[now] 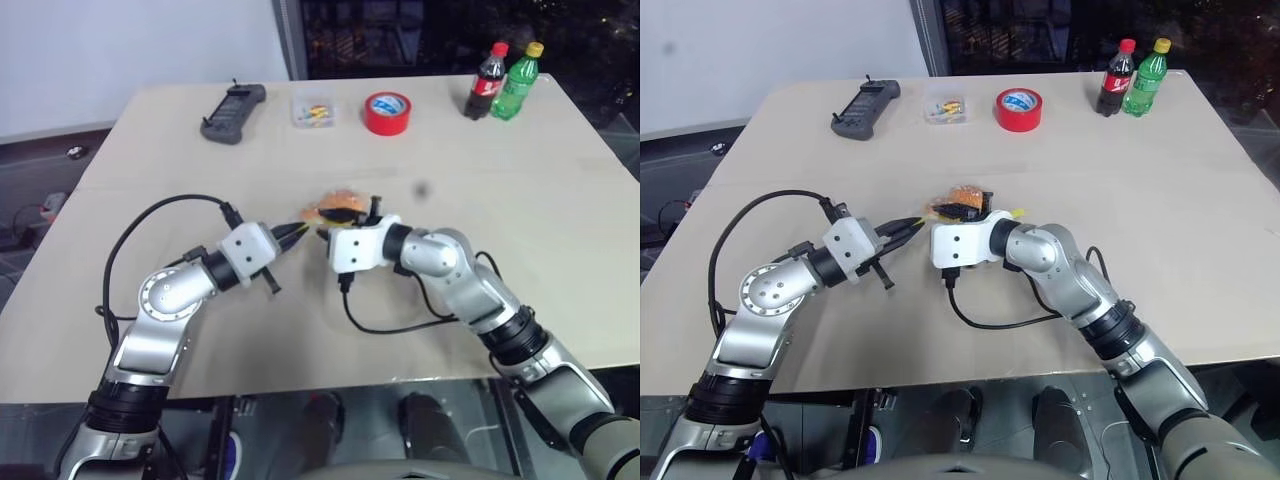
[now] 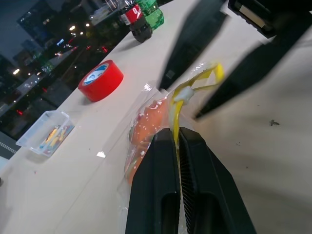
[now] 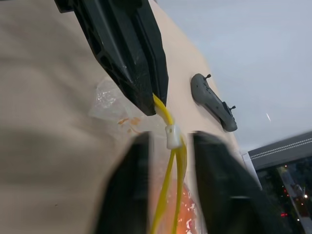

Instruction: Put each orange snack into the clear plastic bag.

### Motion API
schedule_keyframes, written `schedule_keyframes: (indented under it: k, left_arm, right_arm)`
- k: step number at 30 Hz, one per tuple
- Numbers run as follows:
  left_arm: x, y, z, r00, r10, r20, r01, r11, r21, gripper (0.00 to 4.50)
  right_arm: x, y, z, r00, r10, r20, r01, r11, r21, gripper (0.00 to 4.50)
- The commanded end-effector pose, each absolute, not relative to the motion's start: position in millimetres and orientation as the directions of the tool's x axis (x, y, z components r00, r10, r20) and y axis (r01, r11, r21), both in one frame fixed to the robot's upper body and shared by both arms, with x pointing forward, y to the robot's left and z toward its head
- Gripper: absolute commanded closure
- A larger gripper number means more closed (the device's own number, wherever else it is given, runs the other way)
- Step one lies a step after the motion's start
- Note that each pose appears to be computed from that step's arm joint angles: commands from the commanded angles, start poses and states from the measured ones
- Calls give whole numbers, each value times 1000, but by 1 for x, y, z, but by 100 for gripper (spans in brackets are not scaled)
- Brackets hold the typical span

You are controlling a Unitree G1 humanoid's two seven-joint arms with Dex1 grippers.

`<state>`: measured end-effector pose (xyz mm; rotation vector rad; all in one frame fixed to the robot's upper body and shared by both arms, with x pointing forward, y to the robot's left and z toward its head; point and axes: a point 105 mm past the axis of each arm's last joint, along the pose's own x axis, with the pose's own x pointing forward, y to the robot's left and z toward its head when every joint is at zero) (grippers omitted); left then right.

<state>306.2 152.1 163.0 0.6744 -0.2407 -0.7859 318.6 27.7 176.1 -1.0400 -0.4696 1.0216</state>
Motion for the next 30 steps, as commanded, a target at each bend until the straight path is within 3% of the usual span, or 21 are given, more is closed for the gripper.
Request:
schedule_keyframes:
  k: [1,15,20,30]
  left_arm:
    - [303,148,180,681,-733,10,542,512,666,450]
    - [303,149,184,686,-727,45,543,551,634,450]
    - [308,173,222,712,-669,216,439,663,607,450]
    - [319,186,231,729,-643,235,420,691,589,450]
  right_arm:
    - [316,30,195,473,879,-63,-411,157,-898,443]
    - [320,26,195,494,868,-54,-400,171,-901,443]
    - [360,-39,199,701,710,-62,-349,266,-898,443]
    - [393,-121,214,876,480,-52,-241,342,-908,443]
